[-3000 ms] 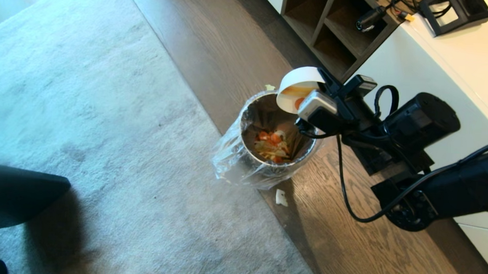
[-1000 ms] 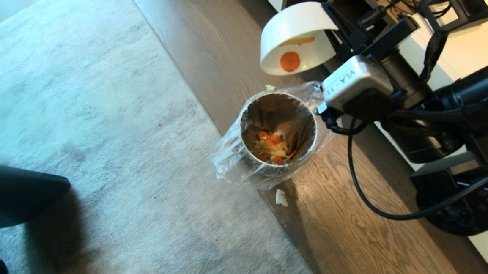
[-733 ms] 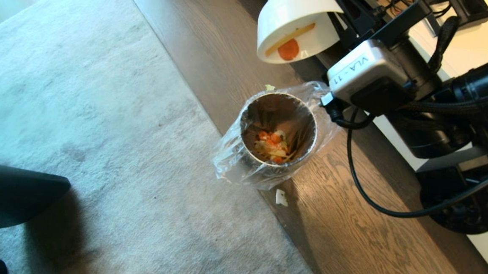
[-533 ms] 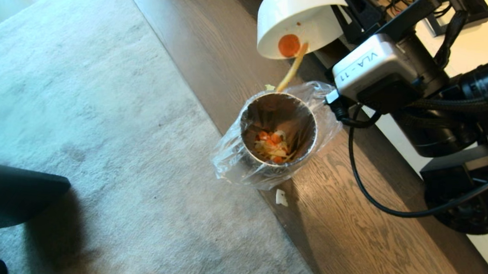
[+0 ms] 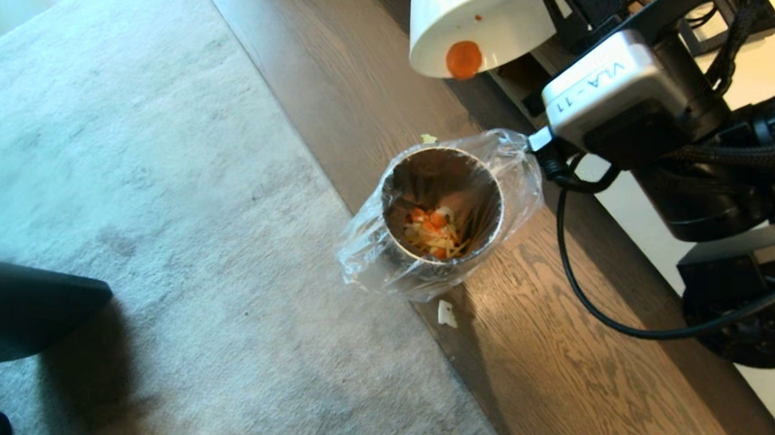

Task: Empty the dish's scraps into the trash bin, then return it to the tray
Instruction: Pour the leftover food from the bowl into the trash can

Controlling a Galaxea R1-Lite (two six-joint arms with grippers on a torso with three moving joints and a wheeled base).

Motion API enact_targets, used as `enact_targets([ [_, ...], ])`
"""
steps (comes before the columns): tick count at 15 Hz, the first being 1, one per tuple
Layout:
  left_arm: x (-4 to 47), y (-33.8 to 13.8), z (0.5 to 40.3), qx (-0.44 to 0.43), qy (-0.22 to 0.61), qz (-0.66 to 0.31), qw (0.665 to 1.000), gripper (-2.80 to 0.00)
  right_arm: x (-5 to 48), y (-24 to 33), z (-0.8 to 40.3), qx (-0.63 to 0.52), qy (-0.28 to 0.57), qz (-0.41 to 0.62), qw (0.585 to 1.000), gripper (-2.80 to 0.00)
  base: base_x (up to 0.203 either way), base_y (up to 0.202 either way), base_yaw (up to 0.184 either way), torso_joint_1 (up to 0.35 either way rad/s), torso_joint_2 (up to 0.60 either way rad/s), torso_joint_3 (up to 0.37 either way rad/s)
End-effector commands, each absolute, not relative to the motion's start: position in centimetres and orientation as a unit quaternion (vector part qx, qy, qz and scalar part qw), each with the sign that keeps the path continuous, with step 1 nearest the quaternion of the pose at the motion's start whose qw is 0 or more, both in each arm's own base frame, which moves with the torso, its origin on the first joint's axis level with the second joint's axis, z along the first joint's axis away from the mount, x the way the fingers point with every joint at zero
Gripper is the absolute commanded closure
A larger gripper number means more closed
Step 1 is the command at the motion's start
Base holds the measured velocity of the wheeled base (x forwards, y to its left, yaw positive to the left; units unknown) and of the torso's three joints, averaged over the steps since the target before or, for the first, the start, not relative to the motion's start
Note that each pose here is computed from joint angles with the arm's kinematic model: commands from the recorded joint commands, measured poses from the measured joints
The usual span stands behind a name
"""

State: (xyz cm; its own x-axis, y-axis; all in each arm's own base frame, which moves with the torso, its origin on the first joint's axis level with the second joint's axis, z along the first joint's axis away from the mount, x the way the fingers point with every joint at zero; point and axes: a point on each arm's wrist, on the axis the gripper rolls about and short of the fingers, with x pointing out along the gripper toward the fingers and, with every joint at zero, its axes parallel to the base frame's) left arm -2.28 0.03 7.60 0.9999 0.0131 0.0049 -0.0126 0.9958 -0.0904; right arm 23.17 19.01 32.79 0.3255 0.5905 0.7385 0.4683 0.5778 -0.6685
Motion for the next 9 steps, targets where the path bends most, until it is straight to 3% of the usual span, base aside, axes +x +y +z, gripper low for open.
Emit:
enact_targets([
  [1,-2.3,0.0,7.6,-0.045,-0.003,0.007,0.999,0.0,22.6,18.7,33.5,-0.448,-0.598,0.022,0.665,0.0,0.0,0.0,0.0,0.0,0.0,0.0],
  [9,-2.3,0.0,7.6,-0.045,-0.003,0.007,0.999,0.0,21.3,18.6,34.5,-0.431,-0.613,0.02,0.661,0.0,0.0,0.0,0.0,0.0,0.0,0.0],
])
